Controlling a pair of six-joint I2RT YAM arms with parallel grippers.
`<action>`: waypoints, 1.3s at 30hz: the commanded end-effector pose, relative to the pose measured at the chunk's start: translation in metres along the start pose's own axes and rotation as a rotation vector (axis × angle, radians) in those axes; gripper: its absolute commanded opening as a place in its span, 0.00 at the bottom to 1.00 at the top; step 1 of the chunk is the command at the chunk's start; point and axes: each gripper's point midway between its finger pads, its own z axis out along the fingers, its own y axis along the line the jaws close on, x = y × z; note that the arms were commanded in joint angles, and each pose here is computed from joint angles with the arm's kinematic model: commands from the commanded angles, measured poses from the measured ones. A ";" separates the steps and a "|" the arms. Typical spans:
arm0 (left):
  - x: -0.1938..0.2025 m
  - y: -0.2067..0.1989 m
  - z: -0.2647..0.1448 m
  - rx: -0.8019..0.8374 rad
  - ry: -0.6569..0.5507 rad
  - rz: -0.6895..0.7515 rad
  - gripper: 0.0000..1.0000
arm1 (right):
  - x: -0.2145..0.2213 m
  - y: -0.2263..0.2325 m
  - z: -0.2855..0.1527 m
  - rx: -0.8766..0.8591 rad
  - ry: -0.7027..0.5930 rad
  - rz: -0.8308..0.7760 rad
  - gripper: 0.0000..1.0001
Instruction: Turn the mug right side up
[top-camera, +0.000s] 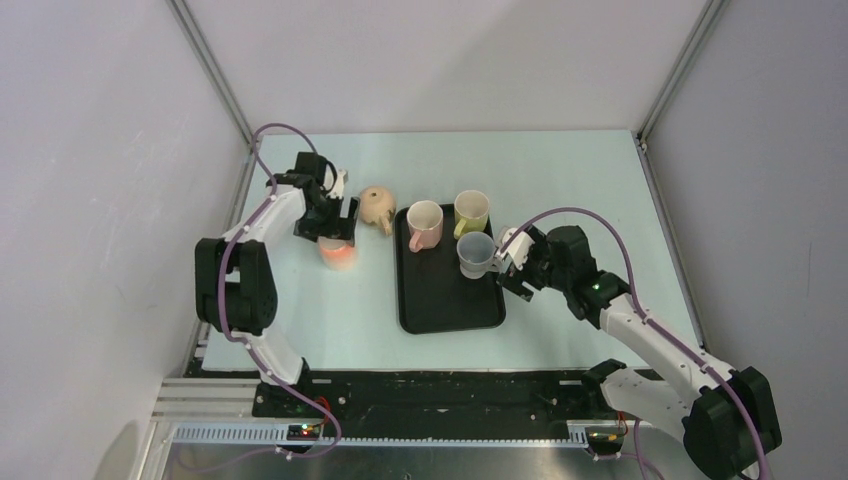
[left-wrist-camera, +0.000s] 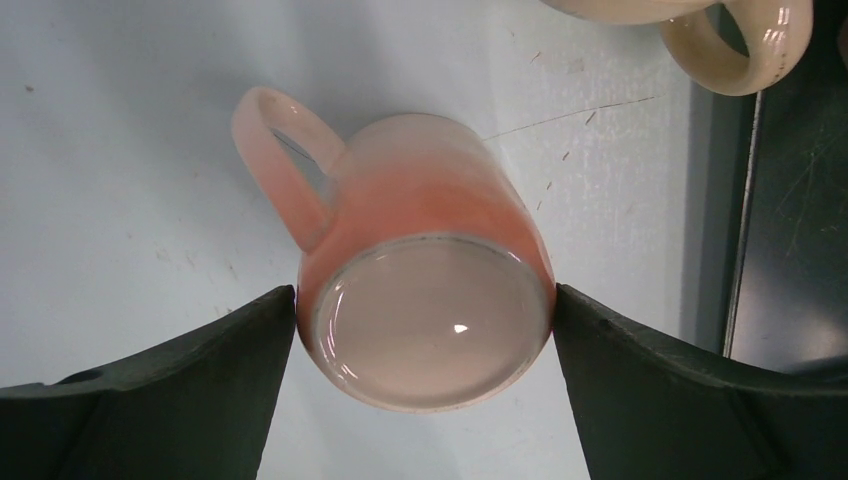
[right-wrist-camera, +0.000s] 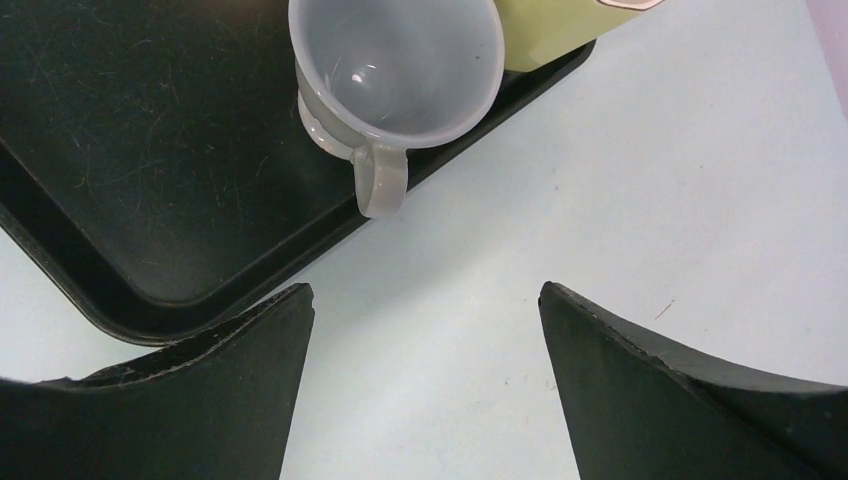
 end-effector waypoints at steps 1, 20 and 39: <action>-0.009 0.005 0.001 -0.044 -0.010 0.001 1.00 | -0.008 -0.010 -0.001 0.043 -0.036 -0.028 0.88; 0.030 -0.020 -0.025 0.180 0.039 0.495 0.47 | -0.012 -0.004 -0.002 0.022 -0.065 -0.026 0.88; 0.053 -0.019 -0.034 0.165 0.040 0.902 0.94 | -0.011 0.001 -0.002 0.000 -0.076 -0.027 0.87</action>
